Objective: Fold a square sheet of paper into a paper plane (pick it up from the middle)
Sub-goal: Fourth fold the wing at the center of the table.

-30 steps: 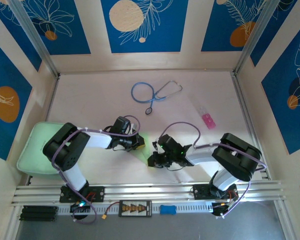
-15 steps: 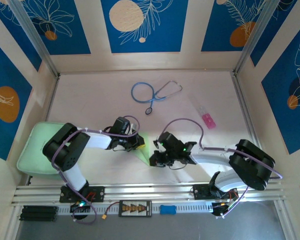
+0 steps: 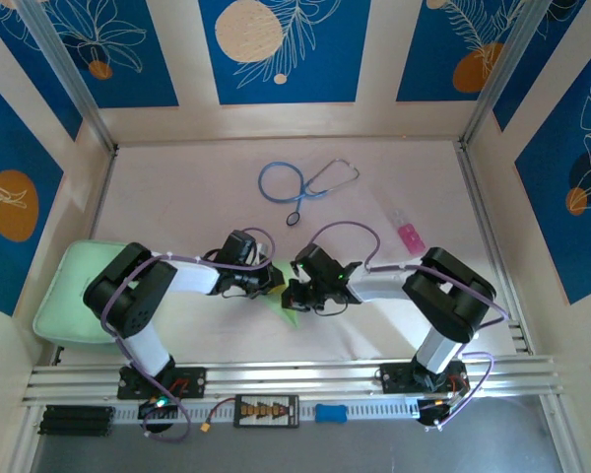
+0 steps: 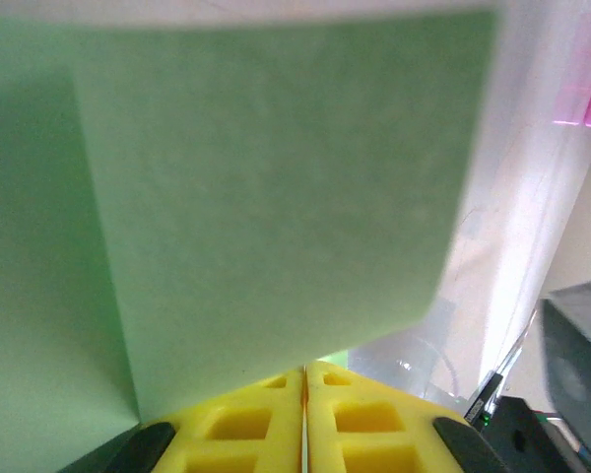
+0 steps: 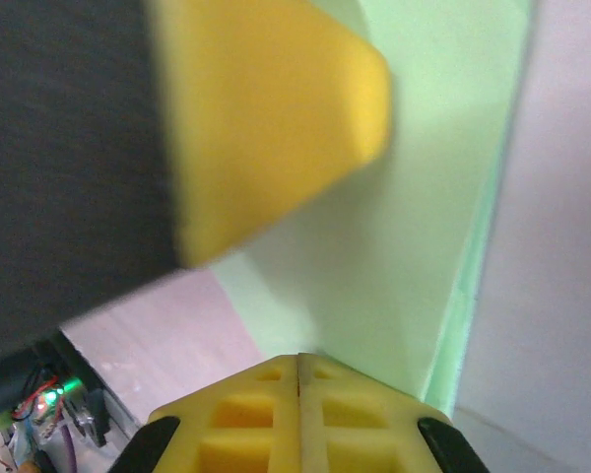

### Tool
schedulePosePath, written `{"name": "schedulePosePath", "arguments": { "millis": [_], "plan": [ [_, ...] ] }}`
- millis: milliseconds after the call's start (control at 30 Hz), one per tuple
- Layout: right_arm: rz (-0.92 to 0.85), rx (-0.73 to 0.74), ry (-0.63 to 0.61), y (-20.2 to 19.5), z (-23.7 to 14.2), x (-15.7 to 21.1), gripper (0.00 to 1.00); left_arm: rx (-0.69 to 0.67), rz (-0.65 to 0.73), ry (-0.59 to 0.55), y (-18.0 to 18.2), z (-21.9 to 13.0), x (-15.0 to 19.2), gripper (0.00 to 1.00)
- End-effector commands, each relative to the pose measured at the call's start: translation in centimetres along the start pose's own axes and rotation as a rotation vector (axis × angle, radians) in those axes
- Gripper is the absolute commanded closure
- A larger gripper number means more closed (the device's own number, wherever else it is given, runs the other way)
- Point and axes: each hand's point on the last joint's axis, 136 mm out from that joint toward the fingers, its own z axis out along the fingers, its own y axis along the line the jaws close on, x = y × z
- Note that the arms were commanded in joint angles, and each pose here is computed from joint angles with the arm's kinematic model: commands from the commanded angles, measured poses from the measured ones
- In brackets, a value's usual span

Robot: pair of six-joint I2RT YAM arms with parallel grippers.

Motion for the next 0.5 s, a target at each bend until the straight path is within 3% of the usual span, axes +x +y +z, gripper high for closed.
{"name": "schedulePosePath", "arguments": {
  "millis": [0,200,467],
  "plan": [
    [0.055,0.052,0.063,-2.6,0.7,2.6,0.94,-0.11,-0.061,-0.009,3.3,-0.2,0.4,0.89],
    [0.086,0.086,0.067,-4.8,0.1,4.3,0.94,-0.12,-0.06,-0.009,3.4,-0.1,0.4,0.89],
    [0.017,0.03,0.045,-2.3,-1.5,3.6,0.93,-0.122,-0.062,-0.012,3.5,-0.2,0.3,0.89]
  ]
}}
